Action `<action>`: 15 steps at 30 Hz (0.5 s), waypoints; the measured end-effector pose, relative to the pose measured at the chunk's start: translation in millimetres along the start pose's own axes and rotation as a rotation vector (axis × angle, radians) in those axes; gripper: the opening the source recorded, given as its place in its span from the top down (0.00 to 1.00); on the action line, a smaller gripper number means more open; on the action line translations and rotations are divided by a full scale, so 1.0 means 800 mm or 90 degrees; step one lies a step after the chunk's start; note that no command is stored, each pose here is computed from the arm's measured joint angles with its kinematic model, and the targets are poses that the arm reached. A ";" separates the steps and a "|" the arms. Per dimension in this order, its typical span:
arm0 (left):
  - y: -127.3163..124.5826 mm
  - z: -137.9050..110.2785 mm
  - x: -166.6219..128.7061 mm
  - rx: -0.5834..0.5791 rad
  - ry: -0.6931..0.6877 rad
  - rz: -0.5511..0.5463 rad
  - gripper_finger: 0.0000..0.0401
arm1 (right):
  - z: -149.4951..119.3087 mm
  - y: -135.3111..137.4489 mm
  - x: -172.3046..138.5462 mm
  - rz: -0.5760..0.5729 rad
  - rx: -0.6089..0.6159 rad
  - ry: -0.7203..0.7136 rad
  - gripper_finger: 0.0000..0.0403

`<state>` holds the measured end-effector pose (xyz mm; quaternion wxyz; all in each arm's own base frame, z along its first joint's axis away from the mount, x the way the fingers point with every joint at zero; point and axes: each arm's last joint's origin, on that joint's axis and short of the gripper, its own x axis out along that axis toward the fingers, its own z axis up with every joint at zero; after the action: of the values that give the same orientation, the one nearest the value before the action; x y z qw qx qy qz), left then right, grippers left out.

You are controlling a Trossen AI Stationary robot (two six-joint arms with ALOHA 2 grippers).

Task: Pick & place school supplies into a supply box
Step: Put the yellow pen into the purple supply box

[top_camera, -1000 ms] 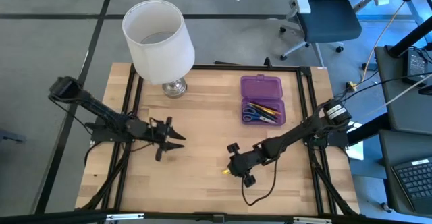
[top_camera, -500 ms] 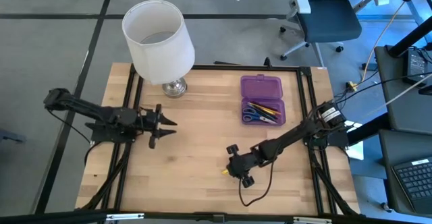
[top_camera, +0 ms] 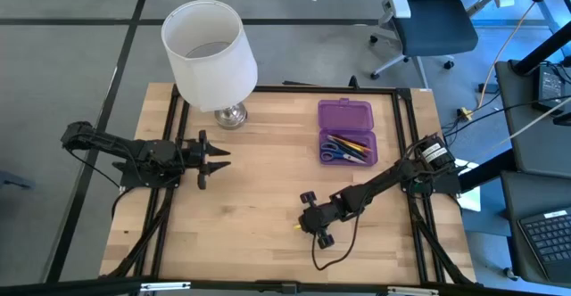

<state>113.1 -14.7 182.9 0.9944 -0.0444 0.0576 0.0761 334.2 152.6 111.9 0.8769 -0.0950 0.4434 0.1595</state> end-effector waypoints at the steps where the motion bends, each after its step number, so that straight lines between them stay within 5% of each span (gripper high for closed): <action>1: 0.000 0.000 0.000 0.000 0.000 0.000 0.65 | 0.000 0.000 0.000 0.000 0.006 0.000 0.85; 15: 0.000 -0.001 0.000 0.003 0.004 0.003 0.65 | 0.017 -0.030 -0.079 -0.053 0.088 -0.001 0.86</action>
<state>113.0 -14.6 182.3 0.9942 -0.0423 0.0608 0.0779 318.0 122.4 172.0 0.8877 -0.0523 0.4481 0.0921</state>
